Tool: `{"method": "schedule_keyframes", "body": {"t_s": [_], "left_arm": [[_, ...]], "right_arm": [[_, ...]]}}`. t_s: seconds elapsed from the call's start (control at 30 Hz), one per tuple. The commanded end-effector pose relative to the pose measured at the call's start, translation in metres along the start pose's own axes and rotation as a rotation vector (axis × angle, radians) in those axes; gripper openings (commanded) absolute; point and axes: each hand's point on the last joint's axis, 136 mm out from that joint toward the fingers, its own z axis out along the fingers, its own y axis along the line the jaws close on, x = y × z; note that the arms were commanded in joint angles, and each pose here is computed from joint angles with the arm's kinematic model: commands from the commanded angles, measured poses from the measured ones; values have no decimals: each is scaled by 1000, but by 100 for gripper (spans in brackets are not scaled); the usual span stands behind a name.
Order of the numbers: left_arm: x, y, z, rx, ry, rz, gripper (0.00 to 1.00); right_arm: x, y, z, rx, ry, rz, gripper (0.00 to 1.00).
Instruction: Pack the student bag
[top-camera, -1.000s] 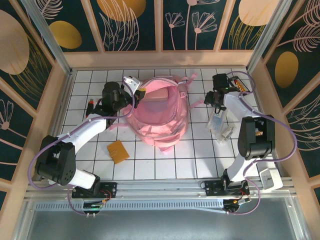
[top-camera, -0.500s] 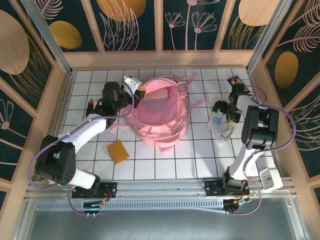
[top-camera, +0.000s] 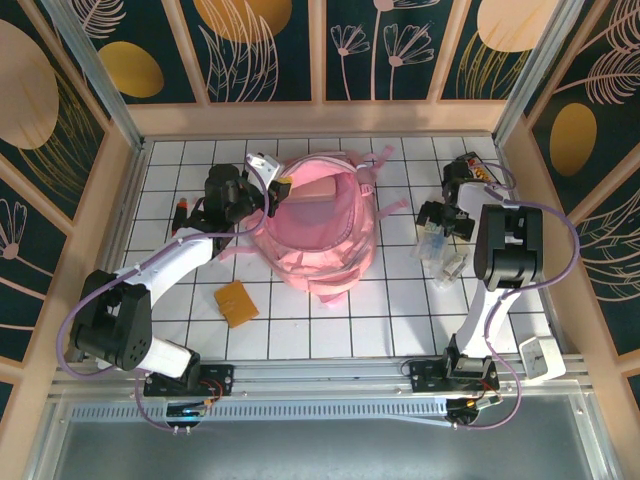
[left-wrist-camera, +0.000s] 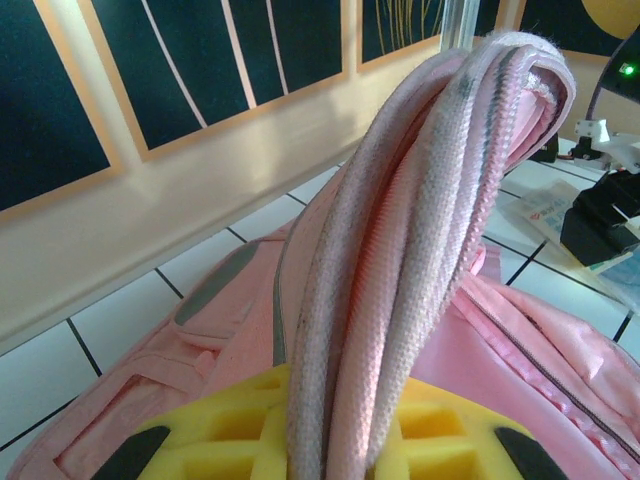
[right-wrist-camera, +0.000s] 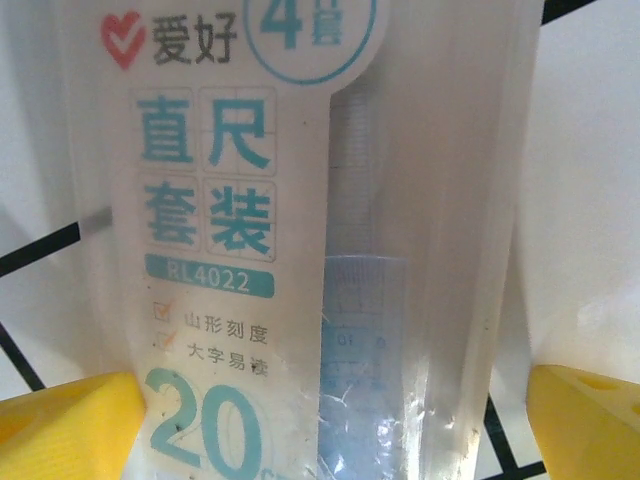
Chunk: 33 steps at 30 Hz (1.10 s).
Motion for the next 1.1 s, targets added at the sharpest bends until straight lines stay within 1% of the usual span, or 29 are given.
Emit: {"method": "schedule_keyframes", "body": {"t_s": [0.0, 0.03, 0.13, 0.23, 0.33, 0.47, 0.53, 0.63, 0.7, 0.73, 0.87, 0.9, 1.03, 1.07], "left_arm": [[-36, -3, -5, 11, -132, 34, 0], [-36, -3, -5, 13, -132, 33, 0], [-35, -4, -4, 18, -135, 27, 0], [-34, -4, -4, 18, -137, 21, 0], [-32, -5, -5, 18, -134, 22, 0], [-33, -5, -6, 16, -136, 24, 0], [-32, -5, -6, 13, -134, 25, 0], [-31, -4, -7, 10, -132, 26, 0], [-32, -4, -7, 6, -136, 24, 0], [-33, -3, -8, 3, -138, 23, 0], [-40, 1, -9, -17, -151, -15, 0], [-42, 2, -8, -22, -153, -26, 0], [-46, 4, -8, -24, -155, -39, 0], [-47, 5, -8, -34, -158, -42, 0]], "right_arm": [[-2, 21, 6, -83, 4, 0, 98], [-1, 22, 8, -94, 10, 2, 96], [2, 26, 14, -124, 21, 8, 85], [3, 34, 11, -184, 5, 18, 74], [2, 34, 8, -195, -7, 18, 59], [-2, 34, -2, -237, -44, 29, 44], [-3, 37, -9, -260, -60, 26, 35], [-5, 44, -21, -303, -85, 17, 27], [-7, 50, -33, -334, -102, 9, 20], [-7, 53, -39, -350, -112, 3, 17], [1, 77, -74, -412, -147, -42, 14], [6, 84, -83, -434, -144, -53, 13], [39, 120, -131, -586, -116, -80, 0], [48, 128, -141, -627, -101, -78, 0]]}}
